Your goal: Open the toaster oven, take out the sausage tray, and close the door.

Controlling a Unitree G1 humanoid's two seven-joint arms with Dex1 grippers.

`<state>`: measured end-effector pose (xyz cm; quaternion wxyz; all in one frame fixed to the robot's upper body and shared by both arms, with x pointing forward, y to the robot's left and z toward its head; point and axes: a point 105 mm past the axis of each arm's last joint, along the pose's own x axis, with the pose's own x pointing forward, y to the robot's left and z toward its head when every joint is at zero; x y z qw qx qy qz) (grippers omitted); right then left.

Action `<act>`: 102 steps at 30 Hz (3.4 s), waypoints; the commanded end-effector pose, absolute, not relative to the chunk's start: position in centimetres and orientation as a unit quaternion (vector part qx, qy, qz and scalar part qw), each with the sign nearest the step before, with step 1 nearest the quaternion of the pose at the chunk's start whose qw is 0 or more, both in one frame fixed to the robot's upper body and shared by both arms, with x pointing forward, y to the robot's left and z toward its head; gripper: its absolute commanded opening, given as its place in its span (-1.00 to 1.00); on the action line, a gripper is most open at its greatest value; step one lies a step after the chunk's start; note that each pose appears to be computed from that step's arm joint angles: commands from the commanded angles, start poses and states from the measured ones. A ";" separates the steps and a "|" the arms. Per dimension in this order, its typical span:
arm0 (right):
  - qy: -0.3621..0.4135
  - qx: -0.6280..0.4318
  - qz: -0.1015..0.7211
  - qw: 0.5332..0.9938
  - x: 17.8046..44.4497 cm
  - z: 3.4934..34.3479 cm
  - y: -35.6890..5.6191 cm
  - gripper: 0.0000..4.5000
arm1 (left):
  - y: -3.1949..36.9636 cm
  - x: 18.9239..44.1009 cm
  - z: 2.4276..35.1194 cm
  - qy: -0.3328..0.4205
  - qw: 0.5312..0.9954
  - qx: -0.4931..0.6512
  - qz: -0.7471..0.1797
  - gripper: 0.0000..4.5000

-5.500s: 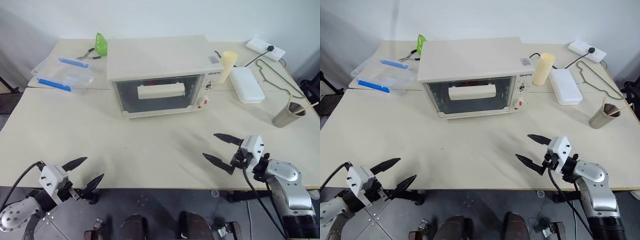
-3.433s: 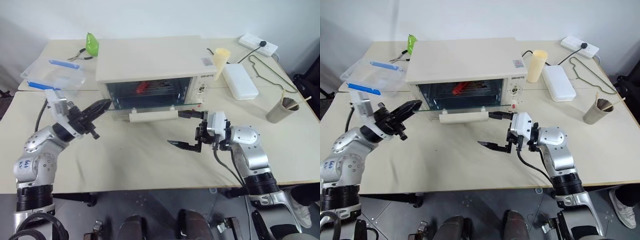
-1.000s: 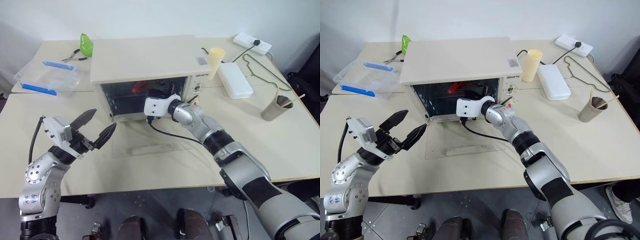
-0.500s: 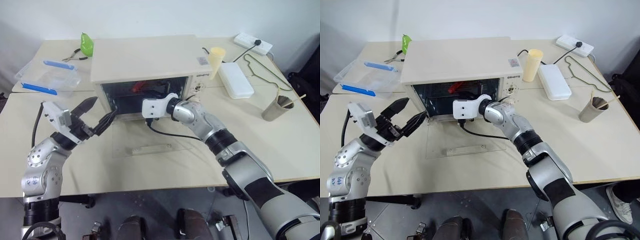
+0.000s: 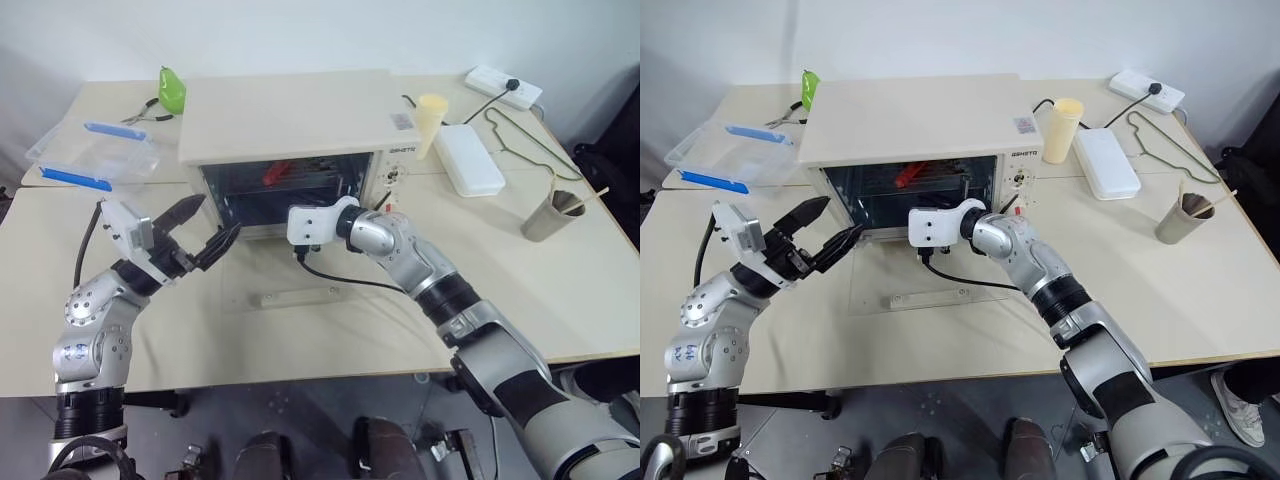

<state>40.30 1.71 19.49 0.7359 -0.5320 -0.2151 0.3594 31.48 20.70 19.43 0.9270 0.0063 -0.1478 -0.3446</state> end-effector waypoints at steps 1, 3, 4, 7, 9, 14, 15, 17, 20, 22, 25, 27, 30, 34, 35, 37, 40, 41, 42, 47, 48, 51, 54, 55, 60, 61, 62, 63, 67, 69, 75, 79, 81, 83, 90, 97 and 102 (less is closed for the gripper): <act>-0.255 -0.544 0.330 0.729 40.2 21.6 2.2 -0.21 | 20.8 30.5 20.4 -0.169 0.926 0.019 -0.336 1.00; -0.248 -0.553 0.312 0.731 40.9 21.7 2.1 0.06 | 20.7 30.2 20.3 -0.167 0.927 0.017 -0.335 1.00; -0.244 -0.563 0.301 0.731 41.3 21.7 2.0 0.06 | 20.7 30.1 20.2 -0.166 0.928 0.016 -0.334 1.00; -0.242 -0.571 0.284 0.731 41.8 21.6 2.0 0.06 | 20.5 30.0 20.0 -0.164 0.928 0.013 -0.334 1.00; -0.230 -0.578 0.274 0.734 42.4 21.2 2.0 0.06 | 20.4 29.9 20.0 -0.163 0.928 0.012 -0.335 1.00; -0.210 -0.581 0.270 0.739 43.1 20.4 1.9 -0.34 | 20.3 30.0 20.1 -0.164 0.927 0.012 -0.337 1.00; -0.211 -0.581 0.266 0.740 43.3 20.5 1.8 -0.49 | 20.3 30.0 20.1 -0.164 0.927 0.012 -0.337 1.00; -0.210 -0.584 0.261 0.739 43.4 20.6 1.7 -0.78 | 20.2 30.0 20.1 -0.164 0.927 0.012 -0.338 1.00; -0.213 -0.584 0.256 0.741 43.6 20.8 1.5 -0.98 | 20.2 30.1 20.2 -0.164 0.927 0.011 -0.338 1.00; -0.216 -0.584 0.255 0.739 43.5 21.1 1.5 -0.98 | 20.1 30.2 20.2 -0.165 0.926 0.010 -0.340 1.00; -0.235 -0.580 0.259 0.736 43.0 21.9 1.9 -0.98 | 20.0 30.4 20.4 -0.167 0.924 0.009 -0.343 1.00; -0.254 -0.573 0.270 0.731 42.4 22.6 2.4 -0.98 | 20.0 30.5 20.6 -0.169 0.924 0.008 -0.344 1.00; -0.268 -0.566 0.294 0.722 41.4 23.3 2.8 -0.98 | 20.0 30.7 21.0 -0.173 0.922 0.008 -0.347 1.00; -0.272 -0.567 0.314 0.711 40.5 23.6 2.7 -0.98 | 19.9 31.1 21.4 -0.178 0.919 0.010 -0.352 1.00; -0.271 -0.569 0.320 0.708 40.3 23.6 2.7 -0.98 | 19.9 31.2 21.5 -0.179 0.918 0.012 -0.354 1.00; -0.270 -0.570 0.325 0.705 40.2 23.7 2.6 -0.98 | 20.0 31.5 21.6 -0.181 0.917 0.014 -0.356 1.00; -0.271 -0.569 0.327 0.704 40.0 23.8 2.7 -0.98 | 20.1 31.7 21.8 -0.184 0.915 0.016 -0.358 1.00; -0.270 -0.569 0.330 0.703 40.0 23.7 2.7 -0.98 | 20.1 31.8 21.8 -0.185 0.915 0.016 -0.358 1.00; -0.270 -0.570 0.332 0.702 39.9 23.6 2.8 -0.98 | 20.2 31.9 21.9 -0.186 0.915 0.016 -0.358 1.00; -0.265 -0.566 0.369 0.688 38.8 22.5 2.9 -0.98 | 20.7 32.1 22.2 -0.187 0.914 0.015 -0.359 1.00; -0.263 -0.566 0.375 0.685 38.5 22.1 2.7 -0.98 | 20.8 32.2 22.2 -0.187 0.914 0.015 -0.359 1.00; -0.257 -0.561 0.396 0.681 37.4 21.1 2.2 -0.98 | 21.1 32.3 22.4 -0.188 0.915 0.012 -0.356 1.00; -0.253 -0.568 0.393 0.677 36.5 20.6 0.8 -0.98 | 21.1 32.5 22.3 -0.183 0.915 0.011 -0.360 1.00; -0.256 -0.574 0.387 0.675 36.2 20.7 0.2 -0.98 | 21.0 32.6 22.3 -0.181 0.914 0.010 -0.363 1.00; -0.246 -0.570 0.397 0.676 34.7 20.0 -1.5 -0.98 | 20.9 32.8 22.0 -0.171 0.912 0.008 -0.372 1.00; -0.244 -0.568 0.399 0.677 34.4 20.0 -1.8 -0.98 | 20.9 32.8 21.9 -0.168 0.912 0.008 -0.374 1.00; -0.241 -0.568 0.400 0.678 34.2 19.9 -2.0 -0.98 | 20.8 32.9 21.8 -0.166 0.911 0.007 -0.377 1.00; -0.238 -0.566 0.403 0.678 34.0 19.9 -2.3 -0.98 | 20.8 32.9 21.8 -0.164 0.911 0.006 -0.380 1.00; -0.237 -0.566 0.408 0.676 33.2 19.9 -3.7 -0.98 | 20.7 33.2 21.5 -0.154 0.907 0.006 -0.391 1.00; -0.241 -0.572 0.410 0.668 32.6 19.9 -4.4 -0.98 | 20.7 33.3 21.4 -0.145 0.905 0.005 -0.401 1.00; -0.245 -0.576 0.416 0.660 31.2 19.5 -5.3 -0.98 | 20.7 33.5 21.3 -0.135 0.901 0.007 -0.412 1.00; -0.243 -0.580 0.424 0.652 30.7 18.5 -5.6 -0.98 | 21.0 32.7 21.2 -0.120 0.898 0.001 -0.424 1.00; -0.248 -0.574 0.424 0.655 30.6 18.6 -5.4 -0.98 | 21.2 32.2 21.2 -0.113 0.896 0.001 -0.430 1.00; -0.253 -0.572 0.420 0.657 30.8 18.8 -5.1 -0.98 | 21.1 31.8 21.1 -0.106 0.892 -0.001 -0.440 1.00; -0.271 -0.576 0.405 0.656 32.1 20.2 -4.3 -0.98 | 20.1 32.0 21.4 -0.112 0.888 -0.006 -0.446 1.00; -0.270 -0.579 0.405 0.654 32.4 20.2 -4.3 -0.98 | 19.3 30.7 21.5 -0.105 0.869 -0.029 -0.483 1.00; -0.269 -0.579 0.402 0.656 32.7 20.3 -4.2 -0.98 | 18.8 30.9 22.3 -0.124 0.867 -0.026 -0.482 1.00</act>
